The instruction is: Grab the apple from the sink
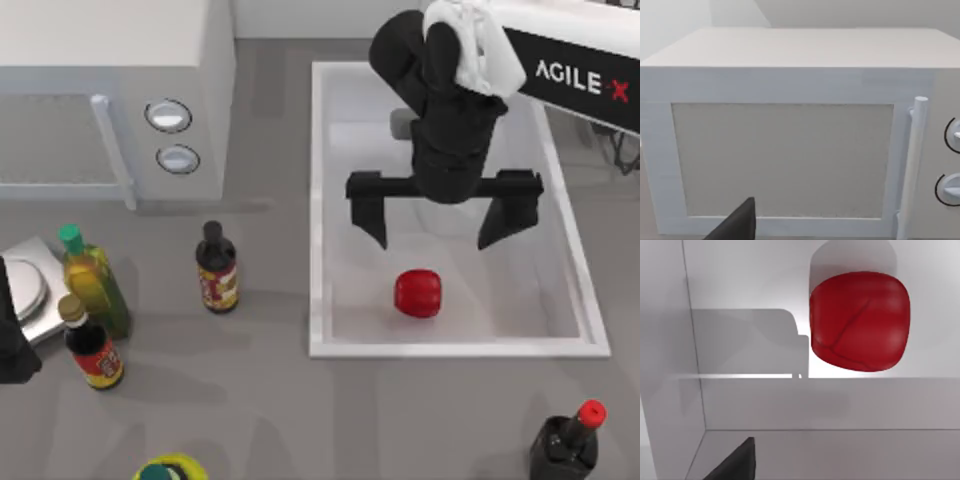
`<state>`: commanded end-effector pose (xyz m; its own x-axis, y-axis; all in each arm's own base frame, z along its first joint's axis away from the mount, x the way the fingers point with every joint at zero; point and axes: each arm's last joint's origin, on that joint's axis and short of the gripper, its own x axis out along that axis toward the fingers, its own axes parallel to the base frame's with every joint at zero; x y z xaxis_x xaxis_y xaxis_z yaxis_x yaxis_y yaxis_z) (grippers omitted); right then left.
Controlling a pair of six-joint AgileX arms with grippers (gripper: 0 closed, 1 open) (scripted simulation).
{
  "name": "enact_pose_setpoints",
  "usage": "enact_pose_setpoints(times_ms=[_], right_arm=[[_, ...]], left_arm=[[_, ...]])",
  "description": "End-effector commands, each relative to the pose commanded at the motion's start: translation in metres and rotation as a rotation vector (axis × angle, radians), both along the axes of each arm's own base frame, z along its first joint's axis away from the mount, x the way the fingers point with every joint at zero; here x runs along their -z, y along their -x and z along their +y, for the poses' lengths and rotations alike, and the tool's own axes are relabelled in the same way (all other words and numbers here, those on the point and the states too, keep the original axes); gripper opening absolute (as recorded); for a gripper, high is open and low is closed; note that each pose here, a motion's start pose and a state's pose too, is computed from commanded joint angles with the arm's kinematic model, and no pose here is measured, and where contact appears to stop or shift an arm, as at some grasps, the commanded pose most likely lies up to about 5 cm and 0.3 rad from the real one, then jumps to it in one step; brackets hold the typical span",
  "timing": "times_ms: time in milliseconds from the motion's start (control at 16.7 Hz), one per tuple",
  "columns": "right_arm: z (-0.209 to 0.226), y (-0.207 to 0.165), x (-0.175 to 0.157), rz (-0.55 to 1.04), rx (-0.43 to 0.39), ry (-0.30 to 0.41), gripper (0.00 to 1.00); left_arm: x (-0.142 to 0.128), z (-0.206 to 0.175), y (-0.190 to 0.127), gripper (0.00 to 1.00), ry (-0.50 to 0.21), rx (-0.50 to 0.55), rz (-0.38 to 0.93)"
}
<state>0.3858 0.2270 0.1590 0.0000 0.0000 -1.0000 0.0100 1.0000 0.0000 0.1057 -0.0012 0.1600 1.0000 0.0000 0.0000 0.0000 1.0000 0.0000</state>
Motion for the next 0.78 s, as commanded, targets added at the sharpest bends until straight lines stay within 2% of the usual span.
enact_pose_setpoints(times_ms=[360,540,780], right_arm=[[-0.002,-0.002,0.007,0.003,0.004,0.001,1.00],[0.001,-0.005,0.043,0.006,0.003,0.003,1.00],[0.003,-0.007,0.112,-0.019,0.001,-0.011,1.00]], left_arm=[[0.000,0.000,0.000,1.00,0.000,0.000,0.000],[0.000,0.000,0.000,1.00,0.000,0.000,0.000],[0.000,0.000,0.000,1.00,0.000,0.000,0.000]])
